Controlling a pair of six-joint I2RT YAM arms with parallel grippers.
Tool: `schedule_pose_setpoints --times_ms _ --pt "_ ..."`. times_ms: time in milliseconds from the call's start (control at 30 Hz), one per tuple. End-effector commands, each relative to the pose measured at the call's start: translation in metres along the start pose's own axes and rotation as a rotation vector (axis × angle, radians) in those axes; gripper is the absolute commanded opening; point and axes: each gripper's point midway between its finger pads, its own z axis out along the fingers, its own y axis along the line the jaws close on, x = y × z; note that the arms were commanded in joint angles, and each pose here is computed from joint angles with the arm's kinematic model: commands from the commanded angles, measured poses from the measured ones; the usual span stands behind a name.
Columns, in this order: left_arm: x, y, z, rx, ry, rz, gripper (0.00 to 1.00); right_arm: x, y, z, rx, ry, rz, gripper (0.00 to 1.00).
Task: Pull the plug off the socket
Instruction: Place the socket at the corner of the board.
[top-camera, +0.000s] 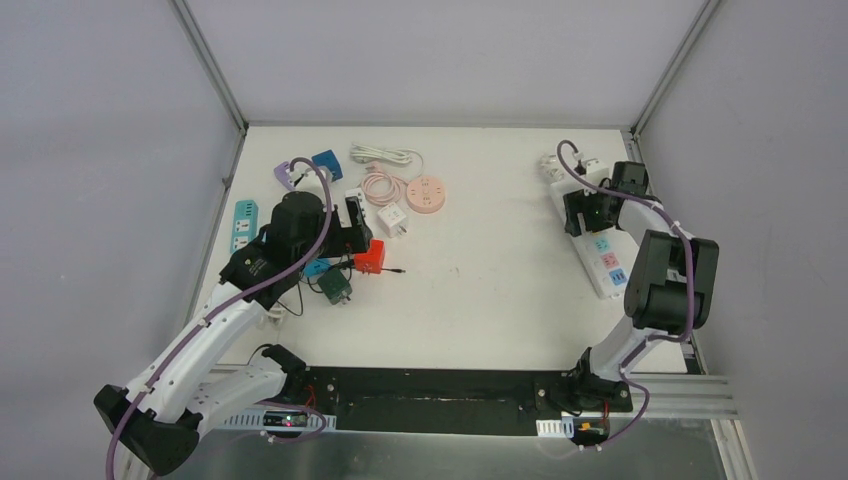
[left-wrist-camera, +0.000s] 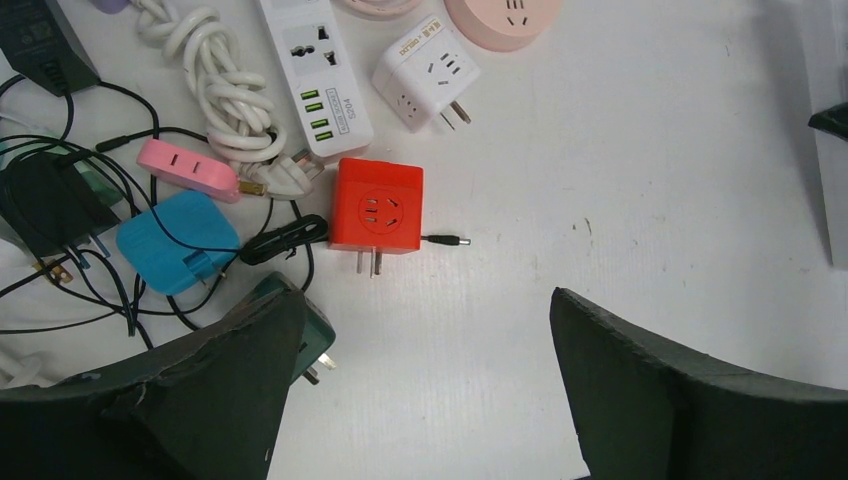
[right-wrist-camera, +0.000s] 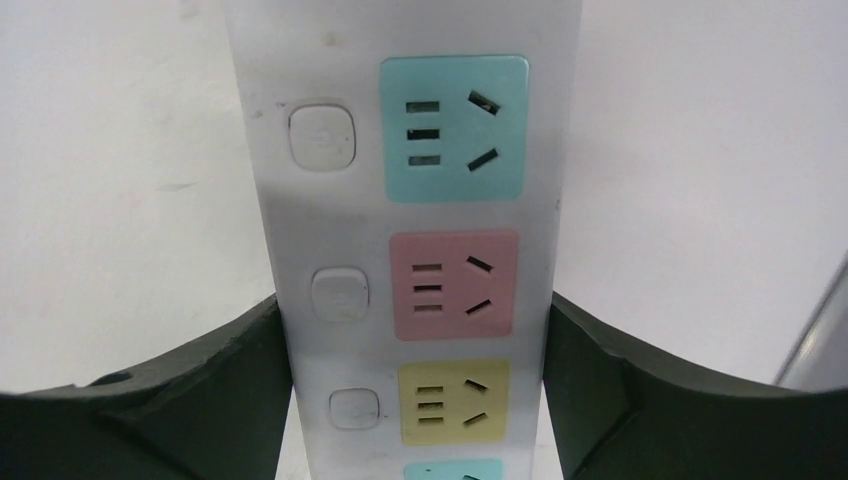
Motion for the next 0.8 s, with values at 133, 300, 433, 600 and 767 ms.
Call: schedule_pose_setpoints --times_ms 133,300,433,600,767 --pt "-0.009 -0.006 -0.005 0.041 -0.045 -0.027 0.95 -0.031 -0.108 0.0 0.407 -0.015 0.325 0.0" --pt "-0.01 -0.007 -0.005 0.042 -0.046 -0.027 0.95 -0.026 -0.126 0.006 0.416 0.011 0.353 0.0" --pt "-0.013 -0.01 -0.004 0.047 -0.044 -0.023 0.95 -0.022 -0.132 0.007 0.414 0.034 0.367 0.0" --pt "-0.016 -0.013 -0.003 0.055 -0.044 -0.016 0.95 -0.019 -0.139 0.001 0.418 0.053 0.385 0.0" --pt "-0.021 -0.016 -0.005 0.064 -0.053 -0.008 0.95 -0.04 -0.124 -0.009 0.294 -0.044 0.439 1.0"
